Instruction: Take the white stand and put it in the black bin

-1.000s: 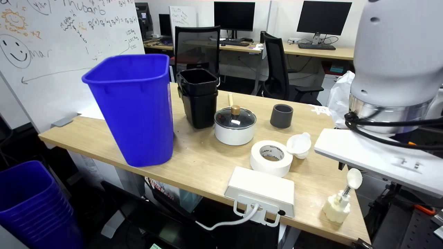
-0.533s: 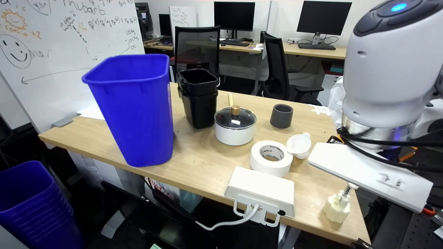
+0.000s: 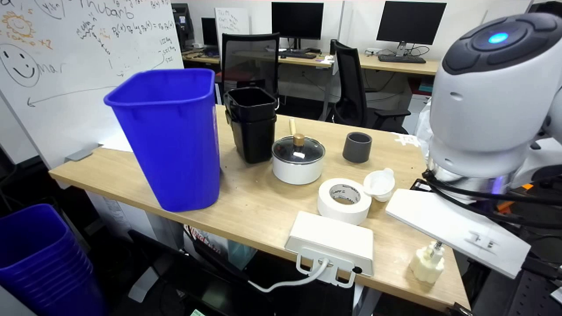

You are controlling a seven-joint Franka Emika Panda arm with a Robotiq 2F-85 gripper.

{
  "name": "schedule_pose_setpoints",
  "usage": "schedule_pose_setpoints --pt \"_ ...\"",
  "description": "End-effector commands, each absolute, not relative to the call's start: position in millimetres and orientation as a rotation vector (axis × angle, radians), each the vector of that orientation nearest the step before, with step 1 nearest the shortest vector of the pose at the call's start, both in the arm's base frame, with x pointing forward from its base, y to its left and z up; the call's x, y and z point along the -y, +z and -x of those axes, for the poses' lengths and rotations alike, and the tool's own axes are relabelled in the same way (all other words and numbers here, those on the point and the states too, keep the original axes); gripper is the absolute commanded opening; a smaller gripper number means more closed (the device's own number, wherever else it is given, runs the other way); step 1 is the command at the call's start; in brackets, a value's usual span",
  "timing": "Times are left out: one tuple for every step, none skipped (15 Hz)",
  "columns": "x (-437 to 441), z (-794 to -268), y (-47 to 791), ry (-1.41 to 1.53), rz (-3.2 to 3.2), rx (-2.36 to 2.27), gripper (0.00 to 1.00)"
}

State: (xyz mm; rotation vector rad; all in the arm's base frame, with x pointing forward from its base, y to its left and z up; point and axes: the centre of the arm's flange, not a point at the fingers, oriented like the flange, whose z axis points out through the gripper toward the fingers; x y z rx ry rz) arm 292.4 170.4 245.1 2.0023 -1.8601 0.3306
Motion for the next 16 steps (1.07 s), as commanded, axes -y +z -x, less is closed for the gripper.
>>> schedule_pose_setpoints --pt "-154.5 -274.6 230.6 0.373 -1.997 1.878 0.32" --pt "-154.0 -275.7 229.6 0.38 -1.995 1.878 0.25" --pt "-153.7 -277.2 229.4 0.388 -1.995 1.882 0.18" --pt "-153.8 -280.5 230.9 0.393 -1.994 1.893 0.12" --pt "-153.7 -284.5 234.5 0.393 -1.997 1.901 0.08" --pt "-153.6 -287.6 237.8 0.393 -1.999 1.915 0.08" --pt "-154.3 -291.6 242.1 0.389 -1.999 1.933 0.08" --pt "-154.3 -294.8 245.1 0.392 -2.001 1.943 0.08" --pt "-154.4 -300.2 249.8 0.399 -2.005 1.947 0.08" --pt "-154.3 -305.4 254.7 0.402 -2.007 1.956 0.08" --pt "-153.3 -312.4 261.7 0.417 -2.032 1.941 0.08" --pt "-152.8 -318.2 267.7 0.425 -2.043 1.943 0.08" --pt "-151.7 -325.2 274.8 0.435 -2.06 1.934 0.08" --pt "-151.5 -333.3 282.4 0.446 -2.085 1.921 0.08" --pt "-152.6 -340.7 289.4 0.463 -2.108 1.919 0.08" --pt "-156.0 -351.0 297.5 0.488 -2.138 1.918 0.08"
